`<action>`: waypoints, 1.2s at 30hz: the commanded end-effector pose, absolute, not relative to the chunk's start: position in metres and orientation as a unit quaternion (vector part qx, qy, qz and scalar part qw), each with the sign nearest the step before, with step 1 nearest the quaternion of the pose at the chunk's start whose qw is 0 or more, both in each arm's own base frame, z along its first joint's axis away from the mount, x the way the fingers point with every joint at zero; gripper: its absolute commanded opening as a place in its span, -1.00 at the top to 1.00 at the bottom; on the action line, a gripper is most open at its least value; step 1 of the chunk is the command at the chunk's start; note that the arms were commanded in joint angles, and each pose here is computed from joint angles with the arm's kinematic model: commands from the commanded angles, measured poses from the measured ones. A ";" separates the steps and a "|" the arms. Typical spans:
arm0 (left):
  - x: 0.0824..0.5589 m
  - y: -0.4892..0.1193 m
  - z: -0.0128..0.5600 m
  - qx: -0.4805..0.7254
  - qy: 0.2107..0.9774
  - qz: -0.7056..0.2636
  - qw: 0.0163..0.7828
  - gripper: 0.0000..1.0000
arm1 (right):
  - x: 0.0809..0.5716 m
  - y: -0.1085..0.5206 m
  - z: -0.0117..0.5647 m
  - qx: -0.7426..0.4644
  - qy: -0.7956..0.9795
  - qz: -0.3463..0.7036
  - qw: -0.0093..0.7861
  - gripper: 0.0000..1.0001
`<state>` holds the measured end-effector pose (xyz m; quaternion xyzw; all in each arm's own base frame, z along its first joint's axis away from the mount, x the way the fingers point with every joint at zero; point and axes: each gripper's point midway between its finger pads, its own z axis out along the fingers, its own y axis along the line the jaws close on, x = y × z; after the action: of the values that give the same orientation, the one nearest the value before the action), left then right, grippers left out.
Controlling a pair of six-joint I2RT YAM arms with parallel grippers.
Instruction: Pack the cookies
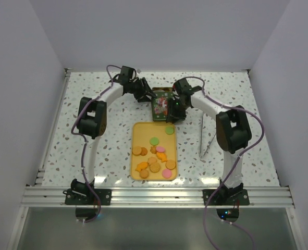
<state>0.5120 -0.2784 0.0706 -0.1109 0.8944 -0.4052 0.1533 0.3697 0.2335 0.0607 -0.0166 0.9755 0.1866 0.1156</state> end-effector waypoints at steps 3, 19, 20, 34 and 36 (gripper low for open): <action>0.511 -0.269 0.087 -0.101 0.893 -0.406 0.163 -0.04 | 0.388 0.235 0.057 -0.009 0.974 0.174 0.148 0.21; 0.528 -0.273 0.111 -0.089 0.876 -0.439 0.181 -0.15 | 0.406 0.238 0.056 -0.001 0.972 0.166 0.163 0.24; 0.530 -0.274 0.113 -0.087 0.874 -0.441 0.184 -0.15 | 0.406 0.238 0.056 -0.001 0.972 0.166 0.163 0.24; 0.541 -0.269 0.128 -0.086 0.867 -0.448 0.202 -0.23 | 0.427 0.247 0.062 0.002 0.970 0.168 0.175 0.24; 0.542 -0.268 0.128 -0.084 0.867 -0.447 0.203 -0.24 | 0.430 0.248 0.062 0.004 0.970 0.168 0.174 0.24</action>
<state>0.5335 -0.2713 0.1083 -0.0961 0.8762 -0.4343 0.1855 0.4124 0.2434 0.0533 -0.0023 0.9746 0.1664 0.1500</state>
